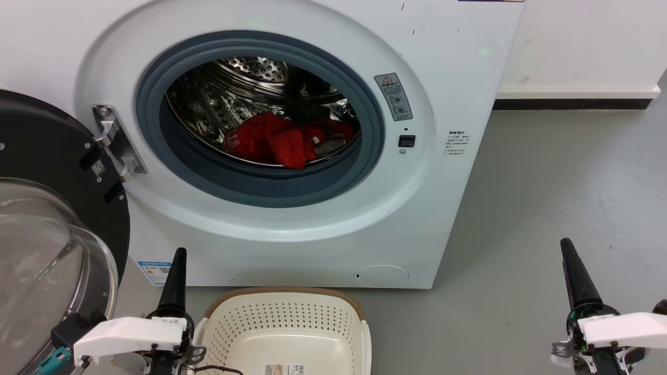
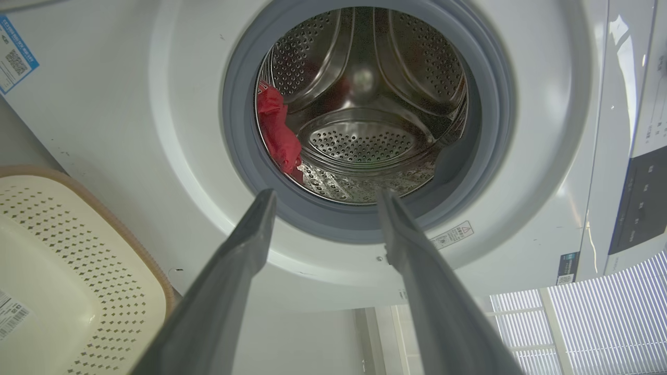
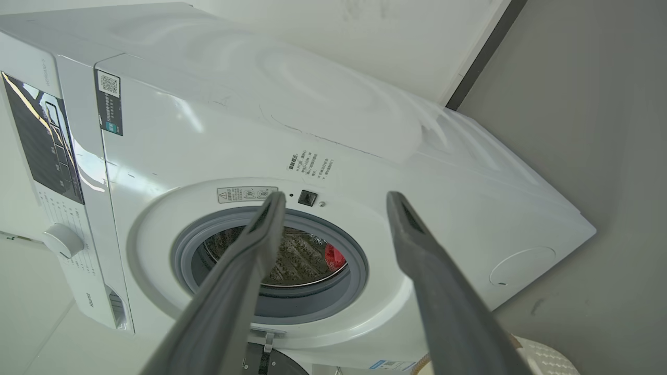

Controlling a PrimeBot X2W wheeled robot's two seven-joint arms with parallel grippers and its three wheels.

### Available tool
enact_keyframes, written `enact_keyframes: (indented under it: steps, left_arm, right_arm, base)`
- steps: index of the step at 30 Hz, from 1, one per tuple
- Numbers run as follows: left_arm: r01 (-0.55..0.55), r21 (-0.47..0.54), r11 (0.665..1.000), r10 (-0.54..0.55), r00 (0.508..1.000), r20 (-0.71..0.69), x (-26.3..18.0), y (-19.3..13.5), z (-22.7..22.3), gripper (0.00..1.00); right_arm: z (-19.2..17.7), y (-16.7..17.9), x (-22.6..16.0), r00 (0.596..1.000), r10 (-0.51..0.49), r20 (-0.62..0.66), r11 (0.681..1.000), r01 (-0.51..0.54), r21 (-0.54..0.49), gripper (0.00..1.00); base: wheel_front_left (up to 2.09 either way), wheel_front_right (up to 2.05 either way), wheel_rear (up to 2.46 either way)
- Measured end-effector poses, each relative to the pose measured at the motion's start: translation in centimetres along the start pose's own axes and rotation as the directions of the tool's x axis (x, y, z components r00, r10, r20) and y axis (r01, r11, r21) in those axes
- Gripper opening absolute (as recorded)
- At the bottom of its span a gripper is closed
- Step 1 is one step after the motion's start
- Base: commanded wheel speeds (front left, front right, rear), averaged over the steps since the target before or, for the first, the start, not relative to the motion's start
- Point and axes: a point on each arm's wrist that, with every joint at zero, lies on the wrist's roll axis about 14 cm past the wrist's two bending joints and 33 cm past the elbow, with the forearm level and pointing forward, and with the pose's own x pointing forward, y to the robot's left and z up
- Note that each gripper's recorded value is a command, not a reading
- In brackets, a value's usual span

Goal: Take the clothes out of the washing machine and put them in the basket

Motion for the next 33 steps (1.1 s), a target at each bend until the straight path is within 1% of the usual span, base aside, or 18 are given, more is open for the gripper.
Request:
enact_keyframes:
  steps: [5,10,19,24,33]
  left_arm:
    - [-0.001,0.102,0.995,0.0,1.0,0.007,0.0,-0.4,-0.1,1.0]
    - [-0.005,0.208,0.978,0.002,1.0,0.015,0.0,-0.7,-0.2,1.0]
    - [-0.013,0.358,0.934,0.001,0.999,0.035,-0.2,-1.0,-0.3,1.0]
    - [-0.011,0.431,0.902,-0.009,0.999,0.043,-0.3,-1.3,-0.5,1.0]
    - [-0.017,0.54,0.842,-0.021,0.998,0.066,-0.5,-1.6,-0.4,1.0]
  right_arm:
    - [0.1,1.0,0.1,1.0,0.03,0.006,0.992,-0.029,-0.125,1.0]
    - [-0.2,1.4,-0.2,0.999,0.046,0.0,0.968,-0.044,-0.247,1.0]
    - [-0.5,2.4,-0.5,0.996,0.085,-0.007,0.9,-0.08,-0.429,1.0]
    - [-0.6,2.8,-0.6,0.995,0.101,-0.009,0.861,-0.092,-0.5,1.0]
    - [-0.7,3.3,-0.8,0.992,0.126,-0.01,0.78,-0.106,-0.616,1.0]
  base:
    - [0.0,0.0,0.0]
    - [0.0,0.0,0.0]
    - [0.0,0.0,0.0]
    - [0.0,0.0,0.0]
    - [0.0,0.0,0.0]
